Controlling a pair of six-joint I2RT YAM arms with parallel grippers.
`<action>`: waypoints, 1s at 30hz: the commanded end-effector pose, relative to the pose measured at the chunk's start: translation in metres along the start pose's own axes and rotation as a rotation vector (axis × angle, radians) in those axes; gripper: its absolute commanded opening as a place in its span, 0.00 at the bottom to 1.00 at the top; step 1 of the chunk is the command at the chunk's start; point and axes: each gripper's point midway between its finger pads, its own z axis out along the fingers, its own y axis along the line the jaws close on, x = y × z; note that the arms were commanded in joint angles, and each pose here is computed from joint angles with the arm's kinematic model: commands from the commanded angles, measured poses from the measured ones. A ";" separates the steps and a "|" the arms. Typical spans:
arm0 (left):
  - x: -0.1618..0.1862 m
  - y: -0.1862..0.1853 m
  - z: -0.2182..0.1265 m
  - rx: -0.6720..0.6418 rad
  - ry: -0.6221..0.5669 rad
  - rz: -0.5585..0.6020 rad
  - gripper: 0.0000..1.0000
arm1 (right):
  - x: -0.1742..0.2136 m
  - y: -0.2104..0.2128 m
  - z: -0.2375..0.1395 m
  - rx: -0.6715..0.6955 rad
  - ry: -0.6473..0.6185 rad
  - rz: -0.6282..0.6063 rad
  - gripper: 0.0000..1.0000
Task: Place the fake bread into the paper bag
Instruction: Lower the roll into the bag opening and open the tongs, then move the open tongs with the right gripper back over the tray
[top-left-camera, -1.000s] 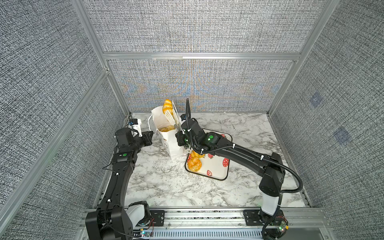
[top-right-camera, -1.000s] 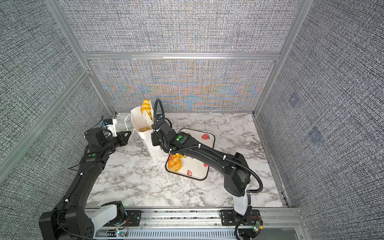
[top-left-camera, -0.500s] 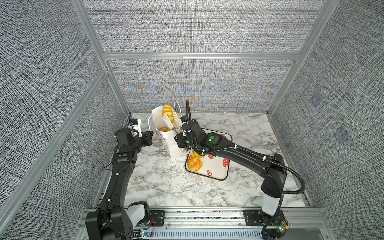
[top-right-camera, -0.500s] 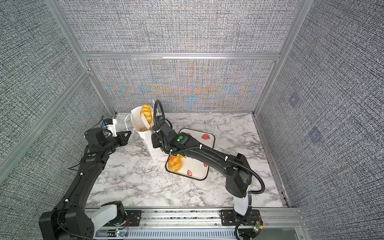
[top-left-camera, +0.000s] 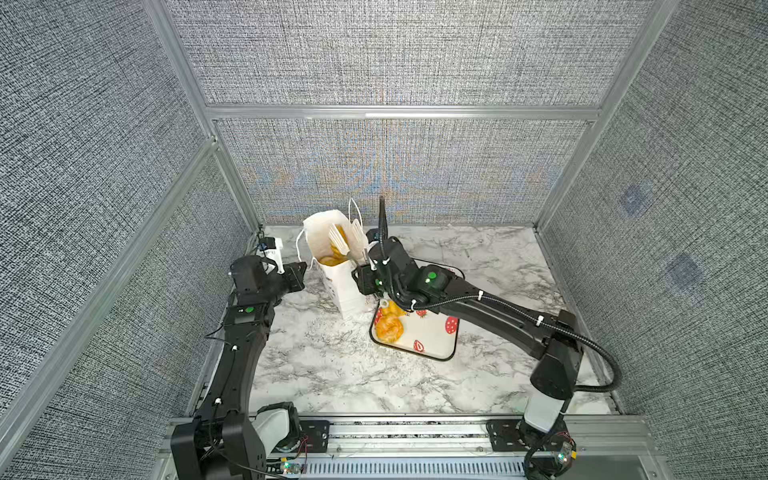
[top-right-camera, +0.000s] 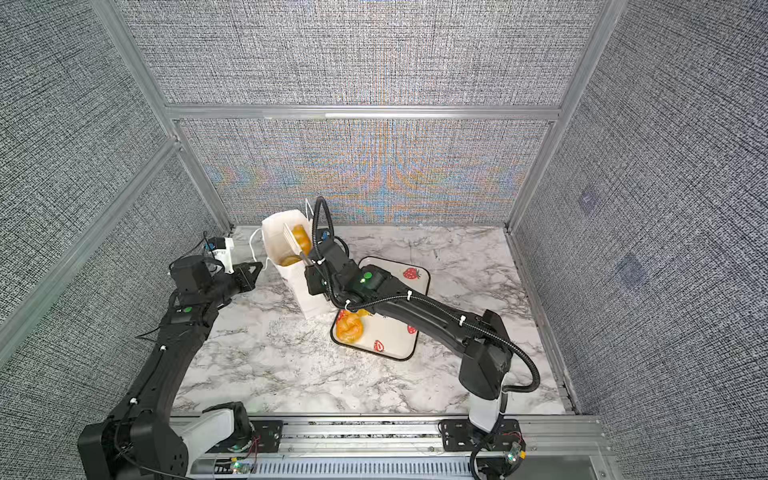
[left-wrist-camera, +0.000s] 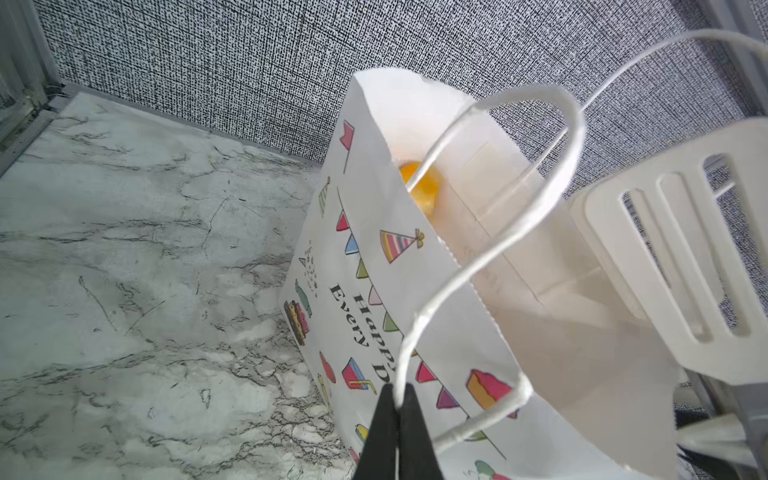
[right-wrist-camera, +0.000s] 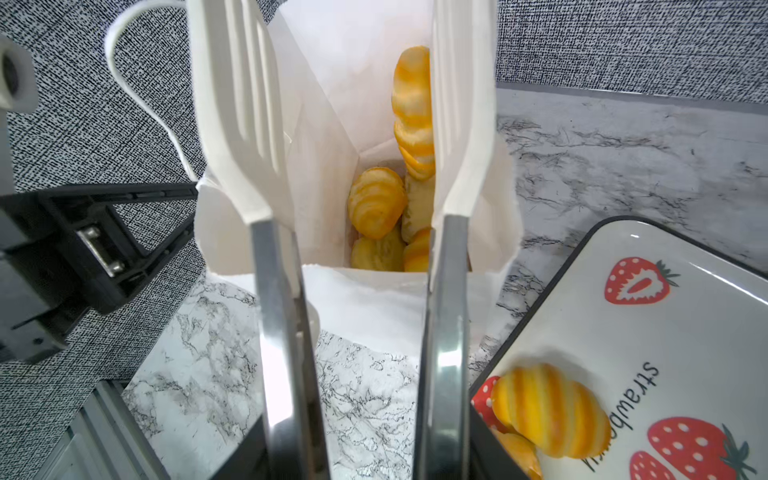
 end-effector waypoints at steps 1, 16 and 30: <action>-0.002 -0.002 0.000 0.010 -0.010 0.007 0.00 | -0.014 0.001 -0.010 0.000 -0.056 0.008 0.48; -0.002 -0.001 0.000 0.007 -0.010 0.008 0.00 | -0.023 0.000 -0.043 -0.001 -0.123 0.002 0.48; -0.002 -0.001 -0.001 0.005 -0.012 0.010 0.00 | -0.036 -0.010 -0.079 0.005 -0.223 0.012 0.48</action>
